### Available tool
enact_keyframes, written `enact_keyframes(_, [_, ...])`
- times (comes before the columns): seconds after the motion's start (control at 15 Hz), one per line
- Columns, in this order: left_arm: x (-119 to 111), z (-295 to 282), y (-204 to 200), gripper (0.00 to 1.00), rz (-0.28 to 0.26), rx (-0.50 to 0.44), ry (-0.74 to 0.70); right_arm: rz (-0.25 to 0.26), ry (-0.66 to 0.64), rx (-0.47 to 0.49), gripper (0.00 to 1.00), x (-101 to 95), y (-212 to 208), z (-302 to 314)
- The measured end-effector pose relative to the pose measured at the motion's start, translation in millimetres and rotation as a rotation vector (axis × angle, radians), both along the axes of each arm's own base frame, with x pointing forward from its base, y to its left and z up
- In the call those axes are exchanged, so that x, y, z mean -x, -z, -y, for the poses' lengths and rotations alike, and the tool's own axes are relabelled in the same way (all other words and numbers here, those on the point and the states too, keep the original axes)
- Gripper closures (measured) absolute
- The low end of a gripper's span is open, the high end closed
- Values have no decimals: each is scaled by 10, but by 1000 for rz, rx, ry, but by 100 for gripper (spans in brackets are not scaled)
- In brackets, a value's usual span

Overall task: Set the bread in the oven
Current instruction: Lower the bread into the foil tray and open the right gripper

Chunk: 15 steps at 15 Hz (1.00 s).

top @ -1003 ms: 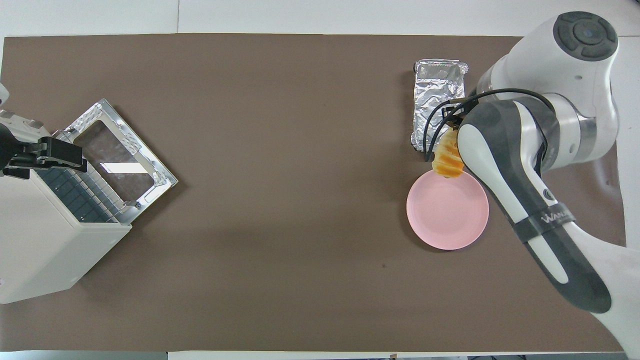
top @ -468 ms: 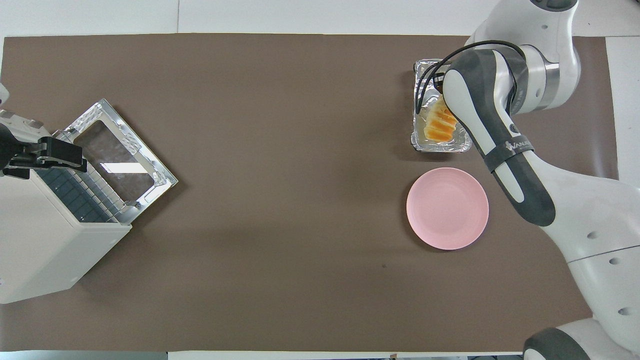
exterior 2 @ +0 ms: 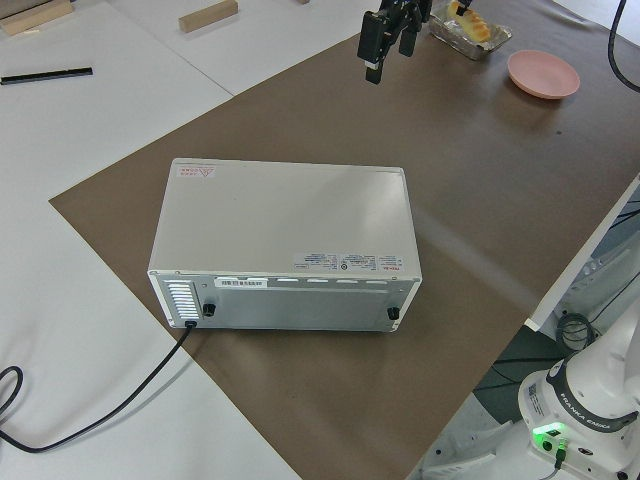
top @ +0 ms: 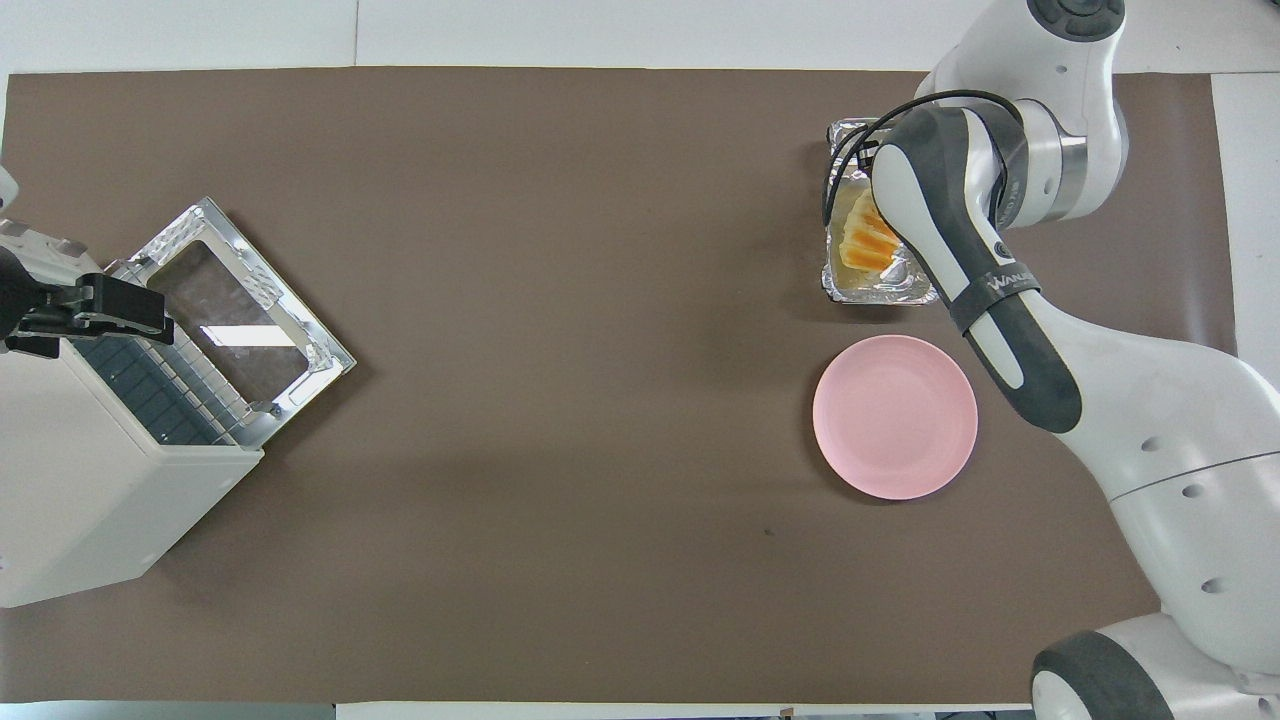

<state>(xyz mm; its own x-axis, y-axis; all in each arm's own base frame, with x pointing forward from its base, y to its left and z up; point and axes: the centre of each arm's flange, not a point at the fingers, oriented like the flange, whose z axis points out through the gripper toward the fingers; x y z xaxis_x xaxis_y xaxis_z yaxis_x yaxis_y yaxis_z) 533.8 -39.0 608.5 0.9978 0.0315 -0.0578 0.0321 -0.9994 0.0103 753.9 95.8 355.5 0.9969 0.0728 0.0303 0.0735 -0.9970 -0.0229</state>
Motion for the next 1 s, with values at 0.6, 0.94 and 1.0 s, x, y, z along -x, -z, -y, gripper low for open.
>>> enact_keyframes(0.6, [0, 0, 0, 0, 0, 0, 0, -10, -7, 4, 13, 9, 13, 21])
enact_keyframes(0.94, [0, 0, 0, 0, 0, 0, 0, -29, -77, 50, 0, 13, 31, 217])
enact_keyframes(1.0, [0, 0, 0, 0, 0, 0, 0, -29, -91, 56, 0, 2, 32, 328])
